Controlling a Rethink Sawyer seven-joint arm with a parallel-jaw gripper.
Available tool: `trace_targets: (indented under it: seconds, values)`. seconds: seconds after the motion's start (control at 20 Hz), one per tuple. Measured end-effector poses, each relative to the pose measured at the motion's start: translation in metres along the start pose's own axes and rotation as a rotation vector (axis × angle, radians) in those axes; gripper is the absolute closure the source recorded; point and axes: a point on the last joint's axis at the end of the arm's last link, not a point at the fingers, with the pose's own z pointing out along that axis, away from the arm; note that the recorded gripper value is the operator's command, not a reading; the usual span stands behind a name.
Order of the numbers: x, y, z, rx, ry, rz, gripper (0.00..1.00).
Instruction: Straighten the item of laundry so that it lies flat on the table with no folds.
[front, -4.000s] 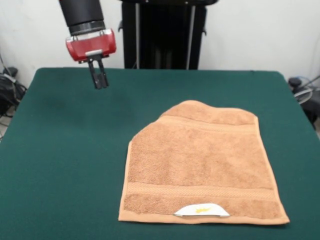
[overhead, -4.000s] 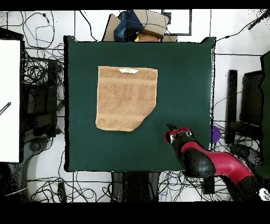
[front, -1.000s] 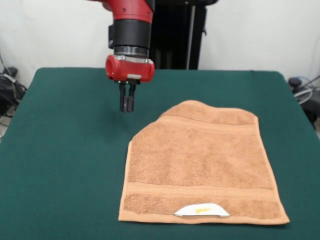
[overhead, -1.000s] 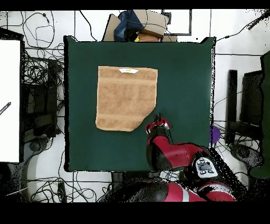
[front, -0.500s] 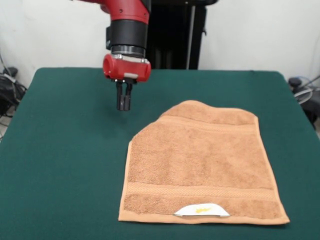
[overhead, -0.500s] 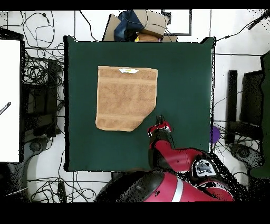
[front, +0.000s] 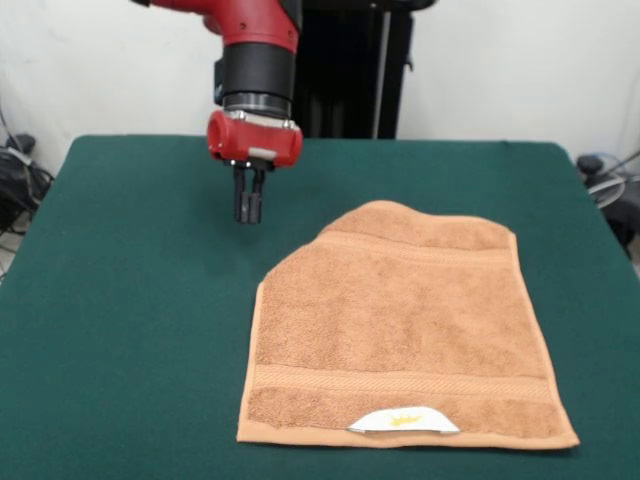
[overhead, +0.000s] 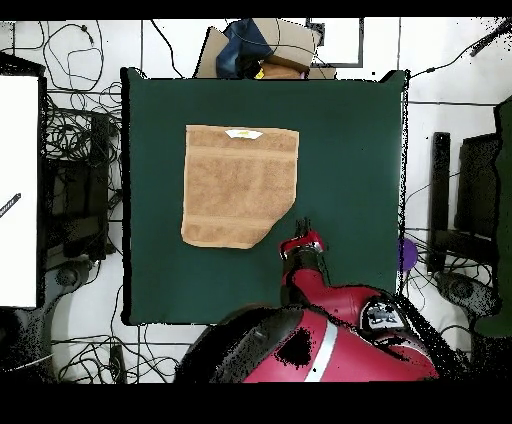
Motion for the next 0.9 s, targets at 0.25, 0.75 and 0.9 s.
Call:
trace_targets:
  seconds: [0.25,0.75,0.9]
  values:
    - [0.001,0.012,0.005,0.014,0.045,0.008,1.00]
    - [0.002,0.028,0.007,0.038,0.105,-0.014,1.00]
    - [0.004,0.026,0.005,0.044,0.114,-0.023,1.00]
